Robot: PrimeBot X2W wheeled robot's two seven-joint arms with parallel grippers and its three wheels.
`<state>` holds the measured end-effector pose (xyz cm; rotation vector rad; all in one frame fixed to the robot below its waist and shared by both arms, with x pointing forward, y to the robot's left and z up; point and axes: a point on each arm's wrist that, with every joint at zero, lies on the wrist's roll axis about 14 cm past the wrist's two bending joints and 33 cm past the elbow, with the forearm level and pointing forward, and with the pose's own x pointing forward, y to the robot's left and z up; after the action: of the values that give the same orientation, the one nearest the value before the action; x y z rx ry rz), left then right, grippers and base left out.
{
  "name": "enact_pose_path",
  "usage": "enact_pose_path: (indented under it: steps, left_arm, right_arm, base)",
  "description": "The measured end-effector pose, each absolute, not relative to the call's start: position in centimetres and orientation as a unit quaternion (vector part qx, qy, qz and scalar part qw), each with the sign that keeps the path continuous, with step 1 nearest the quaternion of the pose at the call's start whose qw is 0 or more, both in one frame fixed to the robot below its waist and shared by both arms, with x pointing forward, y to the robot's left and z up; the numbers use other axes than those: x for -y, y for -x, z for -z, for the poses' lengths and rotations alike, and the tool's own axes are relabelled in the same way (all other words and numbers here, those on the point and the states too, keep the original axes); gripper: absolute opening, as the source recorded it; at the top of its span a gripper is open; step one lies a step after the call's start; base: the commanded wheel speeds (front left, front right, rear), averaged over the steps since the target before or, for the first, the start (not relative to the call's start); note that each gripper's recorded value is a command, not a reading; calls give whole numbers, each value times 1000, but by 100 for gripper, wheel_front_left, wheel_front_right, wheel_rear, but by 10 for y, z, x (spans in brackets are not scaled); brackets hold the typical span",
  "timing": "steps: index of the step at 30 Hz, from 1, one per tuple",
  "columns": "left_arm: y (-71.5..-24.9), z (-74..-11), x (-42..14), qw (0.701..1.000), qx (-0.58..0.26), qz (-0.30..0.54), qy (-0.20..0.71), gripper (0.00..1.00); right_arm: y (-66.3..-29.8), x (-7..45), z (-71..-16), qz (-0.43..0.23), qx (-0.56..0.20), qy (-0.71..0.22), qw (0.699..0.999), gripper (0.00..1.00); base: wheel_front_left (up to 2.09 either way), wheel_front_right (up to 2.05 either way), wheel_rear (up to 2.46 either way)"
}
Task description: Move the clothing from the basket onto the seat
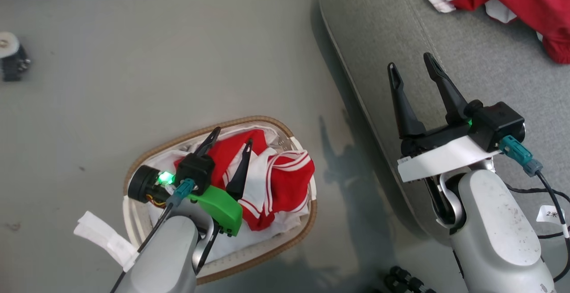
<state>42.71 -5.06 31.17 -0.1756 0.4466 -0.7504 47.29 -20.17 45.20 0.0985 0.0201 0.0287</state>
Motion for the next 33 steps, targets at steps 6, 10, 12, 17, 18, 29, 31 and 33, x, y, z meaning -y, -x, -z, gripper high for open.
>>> enact_pose_path:
  steps: [6, 10, 12, 17, 18, 29, 31, 33]
  left_arm:
    - [-420, -273, 70, 876, -256, 402, 76, 100]
    - [-410, -252, 82, 857, -279, 427, 72, 100]
    - [-403, -240, 87, 846, -293, 440, 68, 100]
    - [-395, -221, 100, 828, -313, 460, 70, 100]
    - [-393, -216, 101, 824, -318, 463, 69, 100]
    - [-377, -167, 92, 794, -369, 483, 12, 100]
    - [-374, -160, 86, 791, -377, 482, -2, 100]
    - [-371, -154, 81, 788, -387, 479, -9, 100]
  right_arm:
    - [-477, 211, -434, -4, -29, -44, 999, 100]
    - [-479, 212, -423, -6, -41, -39, 998, 100]
    - [-480, 214, -419, -4, -46, -34, 998, 100]
    - [-481, 219, -405, 1, -61, -26, 998, 100]
    - [-482, 220, -403, 1, -63, -25, 998, 100]
    - [-485, 224, -377, 6, -87, -15, 996, 100]
    - [-485, 223, -374, 5, -90, -14, 996, 100]
    - [-486, 223, -372, 4, -91, -15, 996, 100]
  base:
    - [0, 0, 0]
    - [0, 0, 0]
    - [0, 0, 0]
    - [0, 0, 0]
    - [0, 0, 0]
    - [0, 0, 0]
    - [0, 0, 0]
    - [0, 0, 0]
